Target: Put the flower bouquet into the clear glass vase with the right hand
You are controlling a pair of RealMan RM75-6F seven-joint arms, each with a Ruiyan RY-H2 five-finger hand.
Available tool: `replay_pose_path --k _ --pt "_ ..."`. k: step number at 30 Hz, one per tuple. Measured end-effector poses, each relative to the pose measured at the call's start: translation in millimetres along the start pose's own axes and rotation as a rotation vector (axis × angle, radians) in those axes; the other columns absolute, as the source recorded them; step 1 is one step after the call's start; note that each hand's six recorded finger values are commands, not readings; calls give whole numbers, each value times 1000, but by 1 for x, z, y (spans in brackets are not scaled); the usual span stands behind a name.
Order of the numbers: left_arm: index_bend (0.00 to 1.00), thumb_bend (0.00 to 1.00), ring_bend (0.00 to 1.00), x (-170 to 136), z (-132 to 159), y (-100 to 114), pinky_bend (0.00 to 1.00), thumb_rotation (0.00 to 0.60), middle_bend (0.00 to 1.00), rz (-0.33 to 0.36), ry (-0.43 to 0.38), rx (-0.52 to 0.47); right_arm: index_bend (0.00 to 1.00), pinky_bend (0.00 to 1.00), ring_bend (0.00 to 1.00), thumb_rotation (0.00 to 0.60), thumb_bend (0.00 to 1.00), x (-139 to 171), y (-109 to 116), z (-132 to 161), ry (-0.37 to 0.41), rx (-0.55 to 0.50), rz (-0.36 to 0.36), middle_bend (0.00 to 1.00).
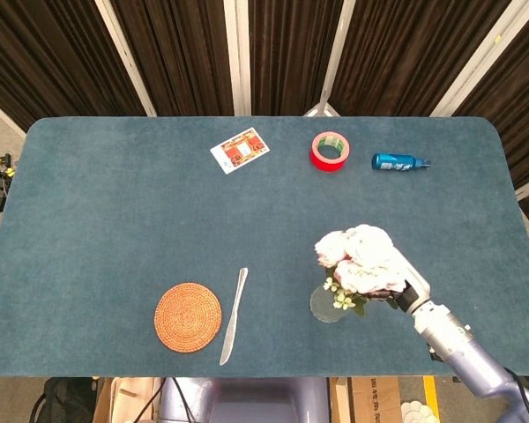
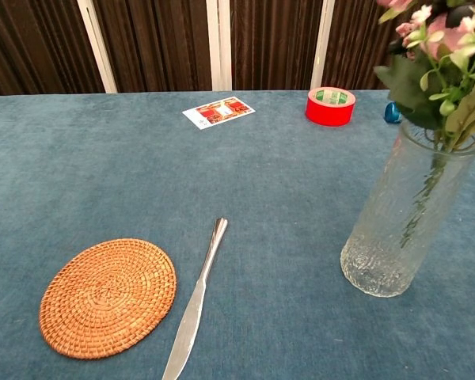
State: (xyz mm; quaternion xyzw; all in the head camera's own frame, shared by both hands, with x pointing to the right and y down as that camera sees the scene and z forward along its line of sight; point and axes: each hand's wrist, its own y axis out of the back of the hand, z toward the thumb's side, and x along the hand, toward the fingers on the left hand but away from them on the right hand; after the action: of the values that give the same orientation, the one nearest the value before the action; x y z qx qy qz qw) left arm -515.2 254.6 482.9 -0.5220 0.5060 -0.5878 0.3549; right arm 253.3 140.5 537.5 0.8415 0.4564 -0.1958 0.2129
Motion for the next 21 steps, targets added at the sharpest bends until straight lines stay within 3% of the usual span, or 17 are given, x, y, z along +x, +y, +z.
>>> replay_pose_path --k 5,14,21 --pt "119 217 0 0 1 0 49 600 0 -1 -2 1 194 0 35 600 46 2 -2 0 5 41 37 84" --pt "119 217 0 0 0 1 48 600 0 0 -1 -5 48 0 0 600 12 15 7 7 1 129 65 13" --pt "119 217 0 1 -1 1 48 600 0 -3 -3 -15 1 0 0 600 0 58 50 12 -47 331 -7 9"
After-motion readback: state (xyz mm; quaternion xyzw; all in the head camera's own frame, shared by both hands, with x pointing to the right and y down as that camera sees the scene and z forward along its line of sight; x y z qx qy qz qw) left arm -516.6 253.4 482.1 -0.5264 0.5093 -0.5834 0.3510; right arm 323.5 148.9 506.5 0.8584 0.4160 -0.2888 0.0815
